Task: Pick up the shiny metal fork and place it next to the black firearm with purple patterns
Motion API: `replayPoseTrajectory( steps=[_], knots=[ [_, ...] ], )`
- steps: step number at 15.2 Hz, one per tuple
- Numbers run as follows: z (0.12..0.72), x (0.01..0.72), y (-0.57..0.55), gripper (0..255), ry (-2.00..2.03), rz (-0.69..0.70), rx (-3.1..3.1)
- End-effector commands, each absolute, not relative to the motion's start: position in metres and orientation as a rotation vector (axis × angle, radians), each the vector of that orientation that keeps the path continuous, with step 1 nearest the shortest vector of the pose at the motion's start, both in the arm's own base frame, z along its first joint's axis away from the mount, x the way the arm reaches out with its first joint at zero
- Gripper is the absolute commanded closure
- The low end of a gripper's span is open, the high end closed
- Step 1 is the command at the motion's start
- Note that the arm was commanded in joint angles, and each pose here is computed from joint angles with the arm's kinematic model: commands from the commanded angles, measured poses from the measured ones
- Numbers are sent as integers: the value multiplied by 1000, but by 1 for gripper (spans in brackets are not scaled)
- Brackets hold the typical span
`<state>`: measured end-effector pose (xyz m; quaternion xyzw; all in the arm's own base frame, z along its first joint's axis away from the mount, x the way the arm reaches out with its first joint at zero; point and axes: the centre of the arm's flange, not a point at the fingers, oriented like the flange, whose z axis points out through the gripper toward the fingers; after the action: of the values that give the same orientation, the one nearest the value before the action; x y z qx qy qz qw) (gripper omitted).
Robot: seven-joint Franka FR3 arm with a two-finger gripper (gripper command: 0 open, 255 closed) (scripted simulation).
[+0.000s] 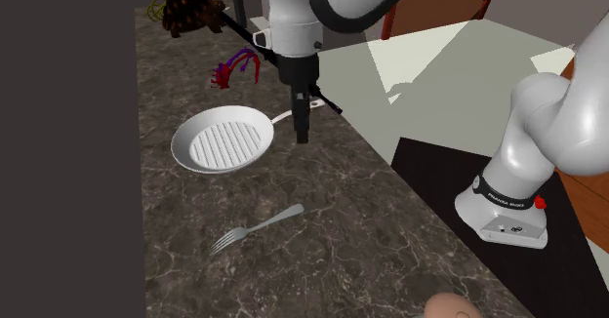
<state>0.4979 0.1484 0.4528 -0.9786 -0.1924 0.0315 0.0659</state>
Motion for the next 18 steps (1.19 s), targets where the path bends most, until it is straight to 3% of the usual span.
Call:
replayPoseTrajectory(
  steps=[1, 13, 18],
  knots=[
    [437, 510, 168, 0, -653, 119, -2932],
    [348, 556, 302, 0, -1064, 248, -2780],
    [326, 552, 306, 0, -1070, 250, -2777]
  ],
)
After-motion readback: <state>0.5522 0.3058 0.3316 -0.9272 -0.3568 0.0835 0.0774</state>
